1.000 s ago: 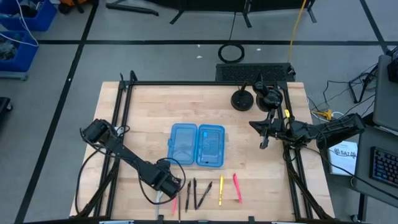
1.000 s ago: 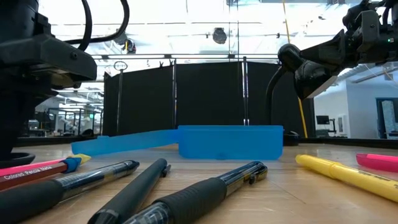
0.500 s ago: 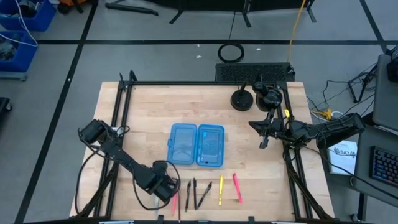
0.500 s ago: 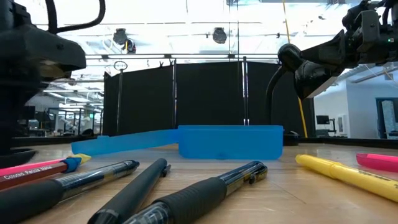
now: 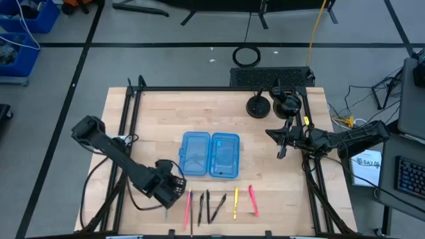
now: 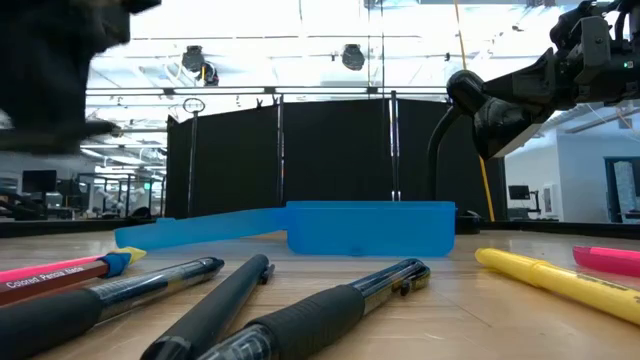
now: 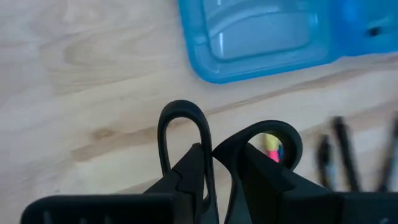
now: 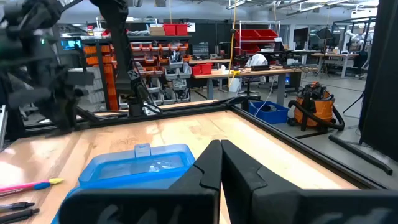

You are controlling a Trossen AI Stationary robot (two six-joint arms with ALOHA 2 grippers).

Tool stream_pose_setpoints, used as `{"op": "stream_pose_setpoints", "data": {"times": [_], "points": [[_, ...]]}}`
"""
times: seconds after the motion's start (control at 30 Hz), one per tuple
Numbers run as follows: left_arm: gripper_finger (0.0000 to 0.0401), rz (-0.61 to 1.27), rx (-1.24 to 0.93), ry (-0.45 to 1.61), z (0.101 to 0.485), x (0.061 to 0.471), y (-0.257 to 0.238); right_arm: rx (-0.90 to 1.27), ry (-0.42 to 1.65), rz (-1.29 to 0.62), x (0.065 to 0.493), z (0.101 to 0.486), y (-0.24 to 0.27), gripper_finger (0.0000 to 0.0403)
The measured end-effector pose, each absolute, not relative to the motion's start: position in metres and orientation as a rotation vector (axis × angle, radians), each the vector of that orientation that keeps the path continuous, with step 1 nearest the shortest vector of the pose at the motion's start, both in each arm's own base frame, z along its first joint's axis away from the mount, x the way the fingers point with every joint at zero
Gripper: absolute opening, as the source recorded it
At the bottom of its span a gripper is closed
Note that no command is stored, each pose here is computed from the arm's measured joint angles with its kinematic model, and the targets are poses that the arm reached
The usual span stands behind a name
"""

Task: Pick & place school supplies into a supply box
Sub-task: Put the black scissors into the blue supply box

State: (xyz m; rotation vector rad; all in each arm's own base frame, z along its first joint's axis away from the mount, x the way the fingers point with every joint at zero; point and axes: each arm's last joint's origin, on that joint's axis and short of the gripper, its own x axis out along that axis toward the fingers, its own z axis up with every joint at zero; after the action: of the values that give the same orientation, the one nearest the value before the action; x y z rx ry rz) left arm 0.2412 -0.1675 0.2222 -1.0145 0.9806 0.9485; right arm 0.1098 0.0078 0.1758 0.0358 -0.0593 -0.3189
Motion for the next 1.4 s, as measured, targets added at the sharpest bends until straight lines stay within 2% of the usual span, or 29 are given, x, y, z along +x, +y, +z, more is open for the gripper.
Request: {"op": "stream_pose_setpoints", "data": {"times": [0.27,0.5,0.67,0.97,1.2,1.4], "points": [[0.0084,0.912,-0.998,0.970,0.270,0.260,-0.149,0.036,-0.060,-0.319,0.110,0.176,0.008,0.0000],[0.0084,0.914,-0.980,0.928,0.288,0.282,-0.118,0.036,-0.060,-0.318,0.110,0.176,0.008,0.0000],[0.0084,0.914,-0.994,0.873,0.290,0.297,-0.092,0.035,-0.057,-0.317,0.110,0.176,0.008,0.0000],[0.0084,0.726,-1.024,0.707,0.292,0.342,-0.056,0.035,-0.057,-0.317,0.110,0.175,0.008,0.0000],[0.0084,0.693,-1.033,0.757,0.271,0.364,-0.034,0.038,-0.055,-0.316,0.111,0.175,0.008,0.0000],[0.0084,0.639,-1.012,0.837,0.272,0.386,-0.018,0.031,-0.040,-0.316,0.111,0.174,0.008,0.0000]]}}
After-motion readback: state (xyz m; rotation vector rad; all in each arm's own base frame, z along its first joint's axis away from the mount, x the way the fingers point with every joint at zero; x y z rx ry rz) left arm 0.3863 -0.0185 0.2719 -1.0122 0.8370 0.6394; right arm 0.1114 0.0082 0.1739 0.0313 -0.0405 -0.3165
